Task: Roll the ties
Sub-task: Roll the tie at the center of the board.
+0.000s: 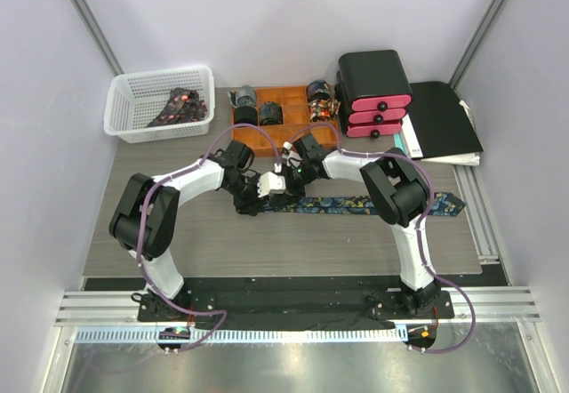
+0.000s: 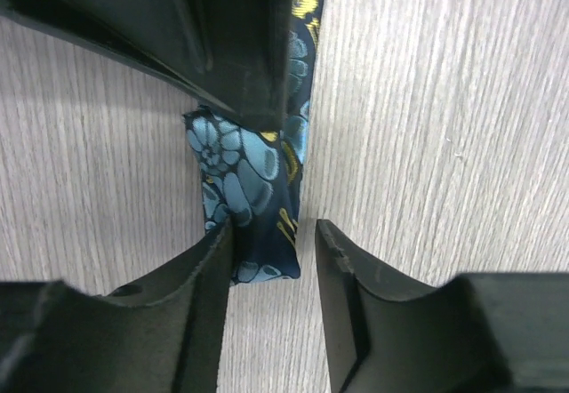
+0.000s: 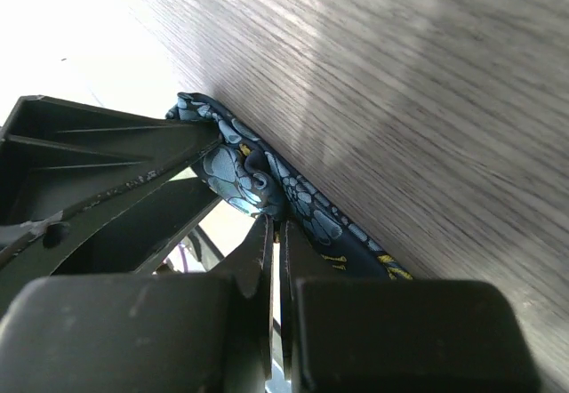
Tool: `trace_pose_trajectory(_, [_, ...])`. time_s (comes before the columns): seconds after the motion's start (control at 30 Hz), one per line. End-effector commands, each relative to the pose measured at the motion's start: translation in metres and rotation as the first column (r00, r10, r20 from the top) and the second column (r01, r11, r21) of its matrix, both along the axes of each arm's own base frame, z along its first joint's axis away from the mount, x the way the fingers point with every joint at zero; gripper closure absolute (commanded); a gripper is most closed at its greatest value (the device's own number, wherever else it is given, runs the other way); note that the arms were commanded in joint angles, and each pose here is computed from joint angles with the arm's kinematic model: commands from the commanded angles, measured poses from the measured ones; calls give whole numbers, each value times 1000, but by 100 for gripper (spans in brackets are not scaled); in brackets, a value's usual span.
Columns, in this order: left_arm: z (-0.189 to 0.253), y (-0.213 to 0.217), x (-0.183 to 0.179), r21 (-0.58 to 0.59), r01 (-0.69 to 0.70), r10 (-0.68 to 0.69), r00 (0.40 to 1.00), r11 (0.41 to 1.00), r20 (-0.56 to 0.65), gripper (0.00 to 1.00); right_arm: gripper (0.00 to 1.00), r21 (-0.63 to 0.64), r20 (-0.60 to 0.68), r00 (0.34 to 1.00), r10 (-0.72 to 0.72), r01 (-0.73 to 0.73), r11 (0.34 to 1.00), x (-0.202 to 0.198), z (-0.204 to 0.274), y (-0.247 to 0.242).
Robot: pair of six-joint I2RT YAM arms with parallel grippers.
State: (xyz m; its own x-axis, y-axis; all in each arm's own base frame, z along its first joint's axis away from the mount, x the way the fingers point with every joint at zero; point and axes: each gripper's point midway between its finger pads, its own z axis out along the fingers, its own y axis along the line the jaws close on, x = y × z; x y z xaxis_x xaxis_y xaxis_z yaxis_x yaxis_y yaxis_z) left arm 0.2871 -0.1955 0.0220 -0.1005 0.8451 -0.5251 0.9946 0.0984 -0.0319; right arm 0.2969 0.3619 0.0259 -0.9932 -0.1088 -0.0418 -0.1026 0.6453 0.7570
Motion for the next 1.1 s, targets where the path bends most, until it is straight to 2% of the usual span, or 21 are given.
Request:
trace_pose_trajectory(0.0, [-1,13,1,18,-26,26,999,999,25,55,99,-90,30,1000,-2,5,996,6,-16,-13])
trace_pose_trajectory(0.3, [1,11,13,5,-52,51,997,999,53,48,99,-120,-26,1000,-6,3,993,-4,-32,-18])
trace_pose_trajectory(0.5, [2,7,14,21,13,-14,996,1000,92,45,99,-61,-29,999,17,-18,998,-7,-18,-10])
trace_pose_trajectory(0.57, [2,5,14,18,20,-21,996,1000,91,42,99,-39,-37,999,29,-31,999,-11,-15,-6])
trace_pose_trajectory(0.63, [2,3,17,28,36,-38,995,999,93,30,99,-25,-46,998,34,-35,999,-14,-15,-5])
trace_pose_trajectory(0.73, [2,0,20,31,51,-53,994,998,95,28,99,1,-46,998,39,-39,999,-14,-10,-2])
trace_pose_trajectory(0.83, [0,-3,20,44,73,-76,993,996,91,29,98,22,-49,998,40,-38,999,-14,-7,1])
trace_pose_trajectory(0.97, [-5,-2,12,67,97,-100,994,993,37,38,99,40,-54,998,38,-36,999,-13,-4,3])
trace_pose_trajectory(1.07, [-10,2,6,81,110,-112,994,991,15,38,99,51,-59,998,38,-35,998,-13,0,5])
